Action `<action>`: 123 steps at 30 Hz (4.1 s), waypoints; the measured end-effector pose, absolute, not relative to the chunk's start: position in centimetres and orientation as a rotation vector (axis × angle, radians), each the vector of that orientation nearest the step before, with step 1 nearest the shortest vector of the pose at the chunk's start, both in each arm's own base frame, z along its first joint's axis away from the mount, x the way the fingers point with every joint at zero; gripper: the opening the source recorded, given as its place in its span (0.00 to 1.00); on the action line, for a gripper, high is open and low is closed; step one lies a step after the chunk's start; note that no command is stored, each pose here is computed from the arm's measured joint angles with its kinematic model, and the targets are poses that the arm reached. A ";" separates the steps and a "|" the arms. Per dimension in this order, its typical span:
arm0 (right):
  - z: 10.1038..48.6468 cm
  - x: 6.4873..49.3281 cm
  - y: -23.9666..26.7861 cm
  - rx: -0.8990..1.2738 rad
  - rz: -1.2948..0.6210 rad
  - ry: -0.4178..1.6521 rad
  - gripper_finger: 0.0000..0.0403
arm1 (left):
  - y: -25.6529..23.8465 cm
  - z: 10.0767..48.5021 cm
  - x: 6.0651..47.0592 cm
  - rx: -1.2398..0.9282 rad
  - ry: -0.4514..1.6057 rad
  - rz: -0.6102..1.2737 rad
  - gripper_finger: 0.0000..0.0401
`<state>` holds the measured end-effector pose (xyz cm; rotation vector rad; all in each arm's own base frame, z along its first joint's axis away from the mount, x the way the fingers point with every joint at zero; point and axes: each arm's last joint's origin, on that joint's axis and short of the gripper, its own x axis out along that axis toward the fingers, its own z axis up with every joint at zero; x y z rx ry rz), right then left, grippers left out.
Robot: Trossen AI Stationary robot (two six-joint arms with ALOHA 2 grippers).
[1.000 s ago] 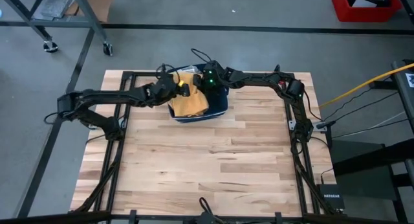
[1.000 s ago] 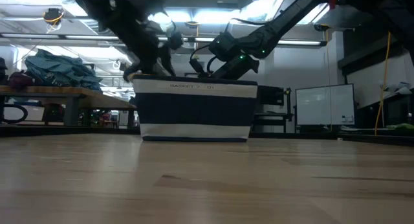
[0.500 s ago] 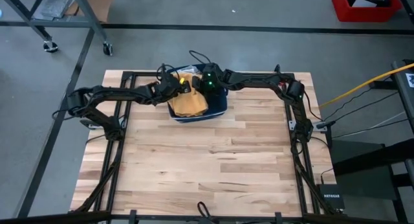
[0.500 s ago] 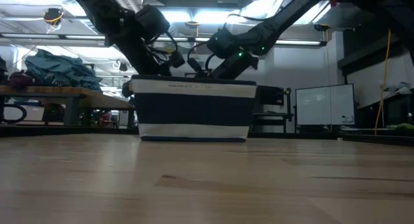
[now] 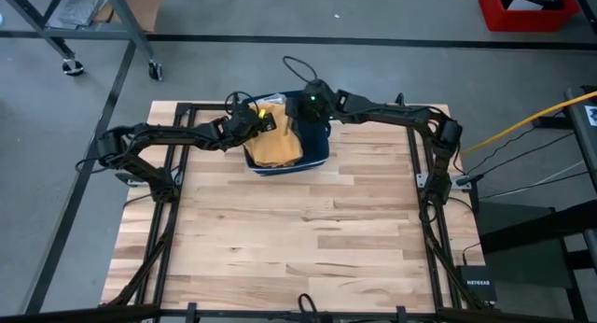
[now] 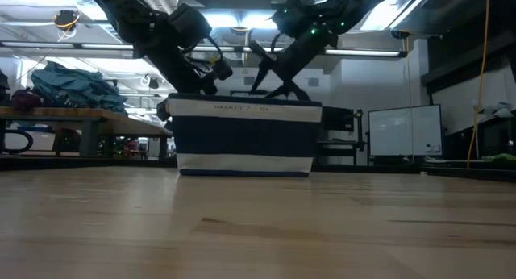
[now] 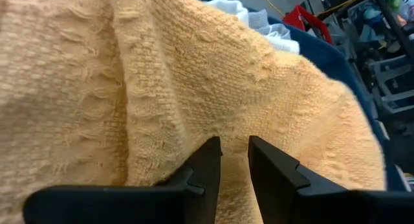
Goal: Fold towel
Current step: Put the stacked folded colored towels into the blue laundry bin, then return to Home Position
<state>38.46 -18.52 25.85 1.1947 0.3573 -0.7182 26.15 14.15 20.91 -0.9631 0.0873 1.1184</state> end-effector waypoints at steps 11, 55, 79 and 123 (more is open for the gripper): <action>27.7 39.9 -17.6 1.153 -0.527 0.232 0.33 | 14.4 22.7 27.2 -0.966 -0.089 0.972 0.18; 16.8 38.2 -20.2 1.222 -0.834 0.773 0.33 | 7.3 29.9 17.1 -0.534 0.275 0.883 0.18; 27.1 39.6 -19.9 0.932 -0.433 0.249 0.33 | 7.0 30.9 16.2 -0.419 0.268 0.851 0.18; 29.0 16.2 -3.8 0.359 0.030 0.225 0.33 | 1.6 21.6 7.7 -0.250 -0.021 0.119 0.18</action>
